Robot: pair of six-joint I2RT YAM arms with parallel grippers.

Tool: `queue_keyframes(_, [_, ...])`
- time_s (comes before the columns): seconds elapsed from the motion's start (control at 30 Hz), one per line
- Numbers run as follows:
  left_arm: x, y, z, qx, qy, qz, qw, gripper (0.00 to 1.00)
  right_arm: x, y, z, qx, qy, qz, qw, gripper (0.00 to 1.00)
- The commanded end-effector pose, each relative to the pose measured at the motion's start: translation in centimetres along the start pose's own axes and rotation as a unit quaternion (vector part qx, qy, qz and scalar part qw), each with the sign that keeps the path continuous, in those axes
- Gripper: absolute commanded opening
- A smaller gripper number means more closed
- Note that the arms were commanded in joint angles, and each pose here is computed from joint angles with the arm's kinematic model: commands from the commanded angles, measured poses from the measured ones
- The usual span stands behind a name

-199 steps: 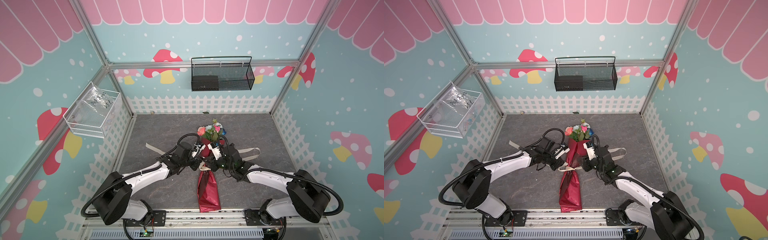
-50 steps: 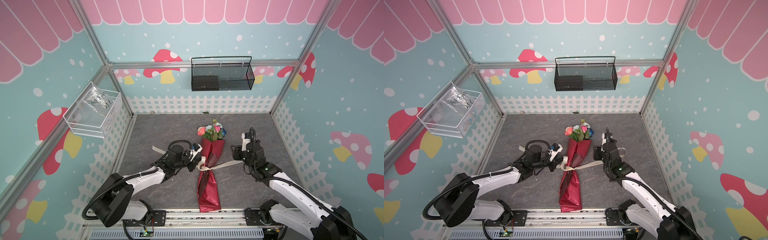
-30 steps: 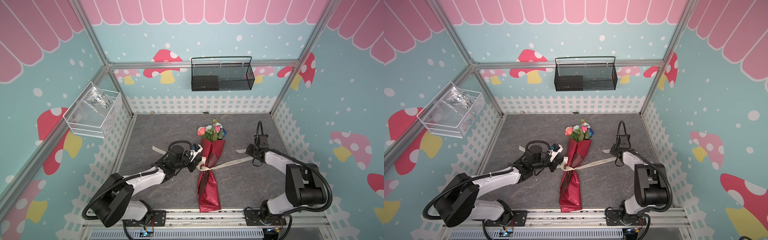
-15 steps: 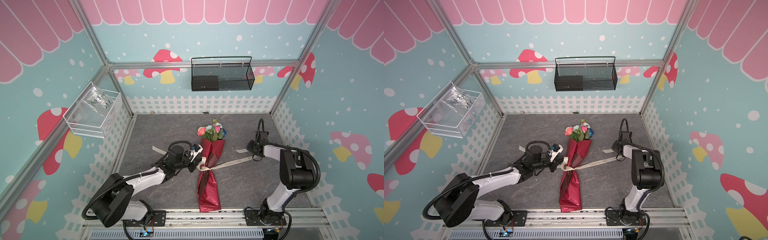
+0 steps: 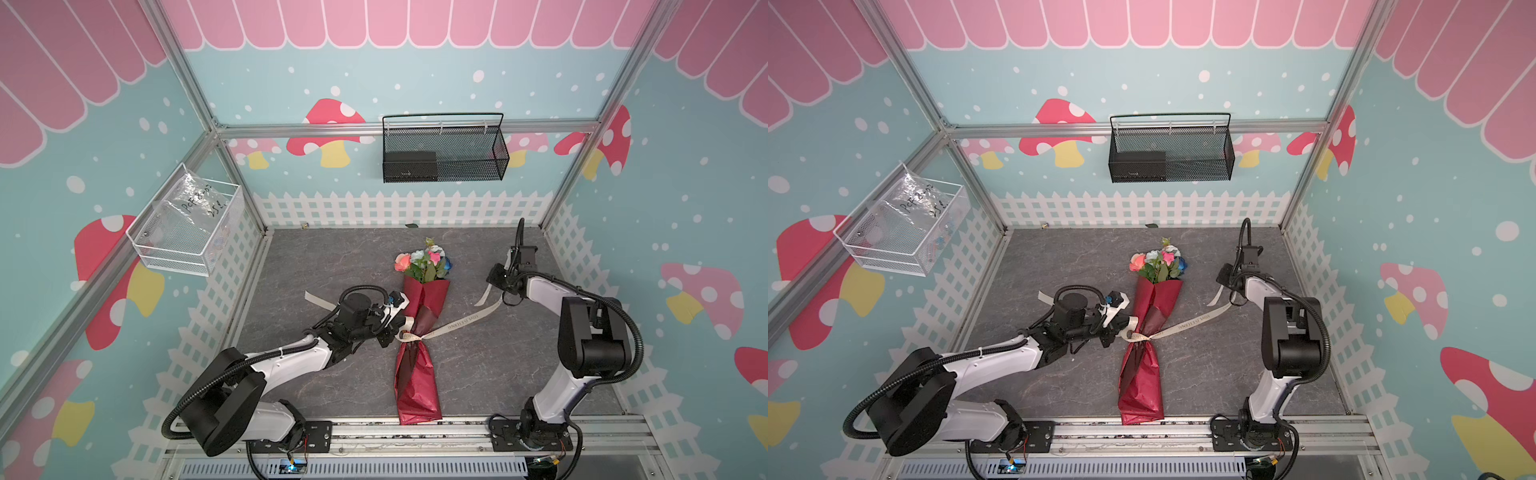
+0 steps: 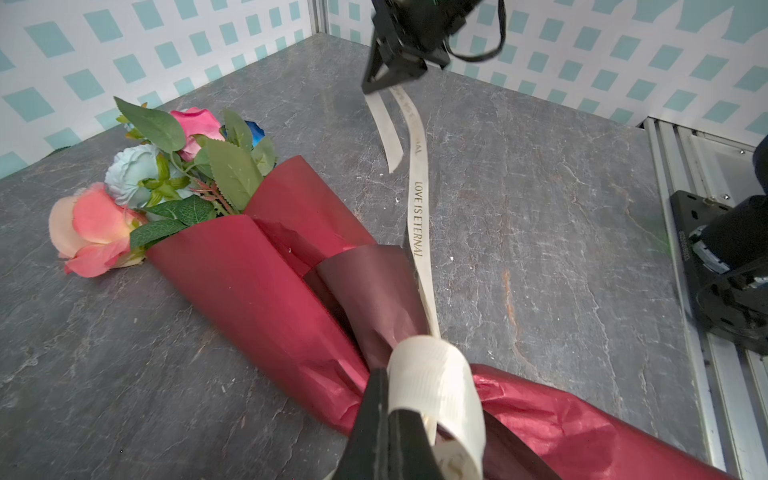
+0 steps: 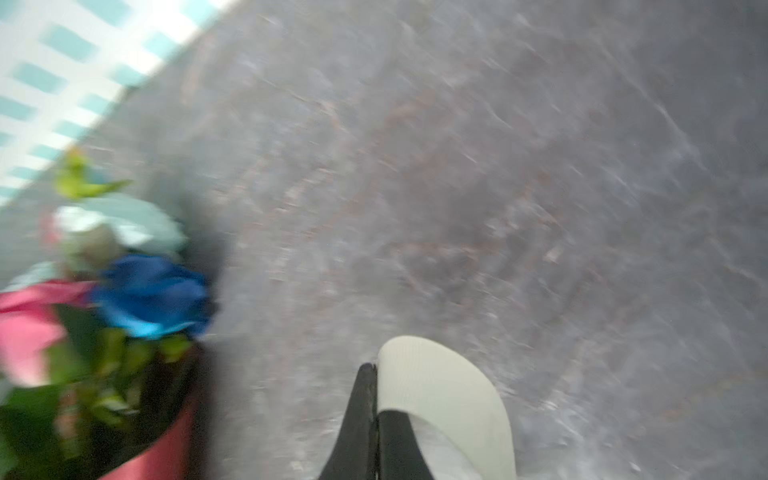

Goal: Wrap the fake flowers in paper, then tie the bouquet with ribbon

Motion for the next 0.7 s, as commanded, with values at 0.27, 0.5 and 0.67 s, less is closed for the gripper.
queue_keyframes(0.27, [-0.5, 0.2, 0.3, 0.000, -0.064, 0.014, 0.998, 0.00, 22.8, 10.8, 1.0, -0.016, 0.203, 0.251, 0.946, 0.00])
queue_keyframes(0.5, [-1.4, -0.2, -0.3, 0.015, -0.116, 0.023, 0.993, 0.00, 31.8, 12.4, -3.7, 0.024, 0.269, 0.352, 0.896, 0.00])
queue_keyframes(0.67, [-2.3, -0.6, -0.6, 0.022, -0.164, 0.022, 0.986, 0.00, 37.5, 12.7, -8.5, 0.073, 0.314, 0.414, 0.851, 0.00])
Point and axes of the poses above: each gripper's point midway between its finger pads, its own y axis back along the fingers, its own x axis along the line the jaws close on, z = x × y, the point moved 4 cm from there along y, back along the fingers, and after that the axes turned 2 degrees about -y, right-handed, at the moved point
